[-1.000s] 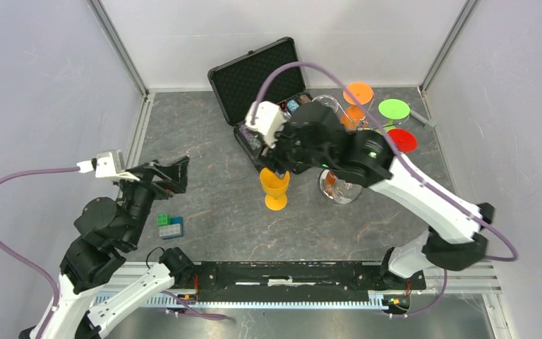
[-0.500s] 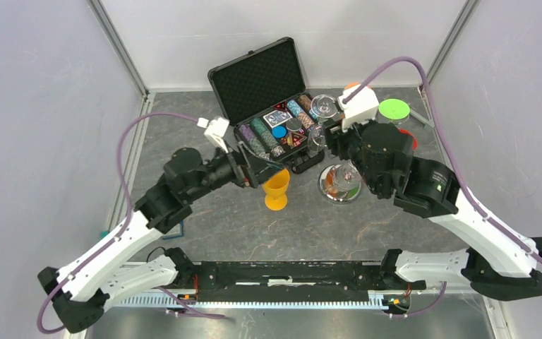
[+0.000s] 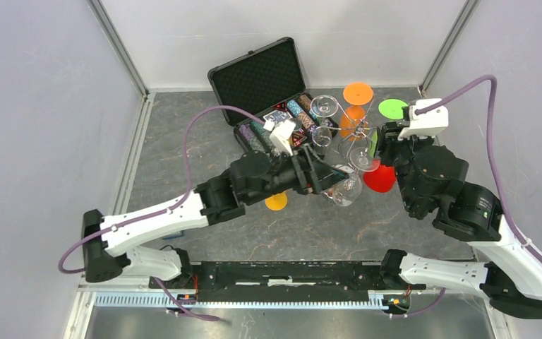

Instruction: Take the wine glass off the wine glass rack

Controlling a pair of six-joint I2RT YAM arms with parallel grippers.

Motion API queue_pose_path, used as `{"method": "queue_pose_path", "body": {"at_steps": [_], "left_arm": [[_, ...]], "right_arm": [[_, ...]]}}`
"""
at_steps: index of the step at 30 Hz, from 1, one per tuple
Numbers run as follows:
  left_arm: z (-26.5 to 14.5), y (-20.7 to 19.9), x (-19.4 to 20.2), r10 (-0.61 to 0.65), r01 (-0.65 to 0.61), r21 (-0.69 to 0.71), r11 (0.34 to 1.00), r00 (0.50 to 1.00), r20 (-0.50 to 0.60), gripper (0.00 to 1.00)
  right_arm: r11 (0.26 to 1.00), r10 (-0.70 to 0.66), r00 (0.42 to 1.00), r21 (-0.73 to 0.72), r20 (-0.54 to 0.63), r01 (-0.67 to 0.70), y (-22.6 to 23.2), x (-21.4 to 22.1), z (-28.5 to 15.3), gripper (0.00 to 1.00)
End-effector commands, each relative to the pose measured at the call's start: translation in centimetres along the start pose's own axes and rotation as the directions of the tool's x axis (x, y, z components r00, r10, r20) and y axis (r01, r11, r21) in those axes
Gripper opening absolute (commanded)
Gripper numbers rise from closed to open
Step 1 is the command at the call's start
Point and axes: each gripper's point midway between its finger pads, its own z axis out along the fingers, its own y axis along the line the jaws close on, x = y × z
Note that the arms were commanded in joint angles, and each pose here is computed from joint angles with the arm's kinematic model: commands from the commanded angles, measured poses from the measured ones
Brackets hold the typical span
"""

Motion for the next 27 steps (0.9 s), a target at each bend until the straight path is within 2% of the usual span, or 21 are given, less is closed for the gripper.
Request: {"method": "queue_pose_path", "body": {"at_steps": [1, 6, 10, 12, 27], "left_arm": [[2.1, -4.0, -2.2, -0.012, 0.01, 0.023, 1.0, 0.993, 0.119, 0.82], [4.8, -3.8, -1.4, -0.047, 0.058, -0.057, 0.997, 0.981, 0.188, 0.71], [6.2, -2.6, -1.1, -0.061, 0.098, -0.154, 0.983, 0.972, 0.228, 0.67], [6.3, -1.9, -1.1, -0.051, 0.101, -0.189, 0.977, 0.967, 0.251, 0.63], [6.5, -1.3, -2.3, 0.013, 0.076, -0.247, 0.966, 0.941, 0.339, 0.47]], "right_arm": [[0.996, 0.08, 0.995, -0.05, 0.052, -0.078, -0.7, -2.1, -0.9, 0.5], [0.987, 0.125, 0.985, -0.117, 0.12, -0.111, -1.2, -3.9, -1.8, 0.46], [0.985, 0.139, 0.981, -0.122, 0.137, -0.123, -1.6, -3.4, -2.0, 0.45], [0.984, 0.14, 0.981, -0.128, 0.138, -0.122, -1.6, -2.9, -2.1, 0.43], [0.971, 0.143, 0.981, -0.208, 0.132, -0.114, -0.5, -1.5, -2.5, 0.35]]}}
